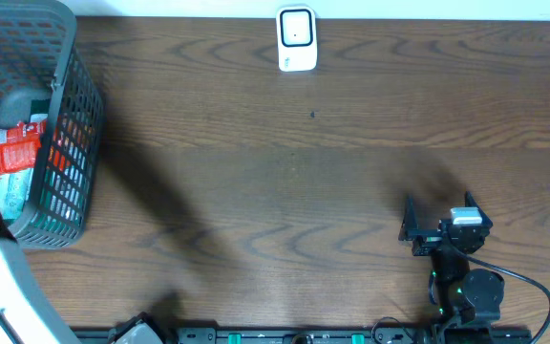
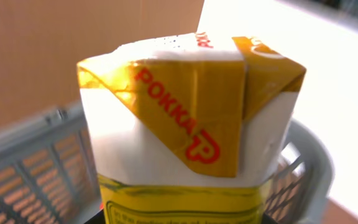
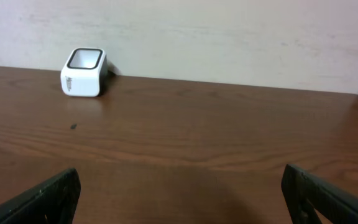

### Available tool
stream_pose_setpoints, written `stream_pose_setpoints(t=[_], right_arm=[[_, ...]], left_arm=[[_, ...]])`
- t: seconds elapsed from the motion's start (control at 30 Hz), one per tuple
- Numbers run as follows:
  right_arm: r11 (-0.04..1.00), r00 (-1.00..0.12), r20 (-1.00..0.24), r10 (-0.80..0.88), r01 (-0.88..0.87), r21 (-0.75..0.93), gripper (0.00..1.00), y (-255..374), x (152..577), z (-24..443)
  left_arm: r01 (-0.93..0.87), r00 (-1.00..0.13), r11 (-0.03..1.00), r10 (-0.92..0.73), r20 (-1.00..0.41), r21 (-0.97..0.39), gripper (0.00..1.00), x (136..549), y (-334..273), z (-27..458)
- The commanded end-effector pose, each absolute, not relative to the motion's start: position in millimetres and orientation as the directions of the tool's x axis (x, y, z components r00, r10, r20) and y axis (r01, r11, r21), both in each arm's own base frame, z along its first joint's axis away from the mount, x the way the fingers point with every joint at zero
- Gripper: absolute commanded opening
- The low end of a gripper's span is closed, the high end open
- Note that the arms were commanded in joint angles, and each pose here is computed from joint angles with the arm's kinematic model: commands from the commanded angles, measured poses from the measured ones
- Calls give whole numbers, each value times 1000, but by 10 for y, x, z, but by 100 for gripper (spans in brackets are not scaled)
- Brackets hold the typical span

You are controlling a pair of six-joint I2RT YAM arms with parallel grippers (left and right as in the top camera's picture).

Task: Scan the item barcode
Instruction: 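Lift the carton out and set it upright on the table centre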

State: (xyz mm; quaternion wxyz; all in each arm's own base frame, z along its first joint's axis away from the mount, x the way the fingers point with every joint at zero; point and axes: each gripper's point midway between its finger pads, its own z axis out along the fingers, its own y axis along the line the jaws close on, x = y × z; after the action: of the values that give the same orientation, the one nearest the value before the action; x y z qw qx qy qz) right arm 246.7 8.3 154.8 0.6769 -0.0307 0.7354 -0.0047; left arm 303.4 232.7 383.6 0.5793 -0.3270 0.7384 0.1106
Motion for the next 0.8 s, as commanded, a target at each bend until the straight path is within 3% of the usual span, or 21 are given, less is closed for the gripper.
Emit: stream_pose_setpoints(t=[0.0, 0.2, 0.4, 0.5, 0.7, 0.77], right_arm=[[998, -87, -994, -60, -30, -58, 99, 63, 2467, 1535], [998, -87, -994, -60, -30, -58, 99, 63, 2467, 1535], [998, -87, -994, -60, -30, -58, 99, 63, 2467, 1535], [998, -87, -994, -60, -30, -58, 99, 63, 2467, 1535], [998, -86, -994, -60, -30, -58, 99, 63, 2468, 1536], [998, -86, -994, -60, -30, -58, 99, 63, 2468, 1536]], left_arm=[[-532, 47, 793, -323, -945, -297, 34, 2897, 1978, 4435], [-299, -34, 900, -343, -939, -318, 34, 3087, 1187, 4477], [-101, -328, 925, -378, -866, -366, 34, 3397, 142, 3917], [-100, -598, 943, -313, -738, -318, 34, 3536, -516, 3134], [-2, -859, 979, -106, -501, -203, 34, 3722, -1644, 1798], [27, -892, 981, -63, -447, -192, 34, 3738, -1878, 1466]])
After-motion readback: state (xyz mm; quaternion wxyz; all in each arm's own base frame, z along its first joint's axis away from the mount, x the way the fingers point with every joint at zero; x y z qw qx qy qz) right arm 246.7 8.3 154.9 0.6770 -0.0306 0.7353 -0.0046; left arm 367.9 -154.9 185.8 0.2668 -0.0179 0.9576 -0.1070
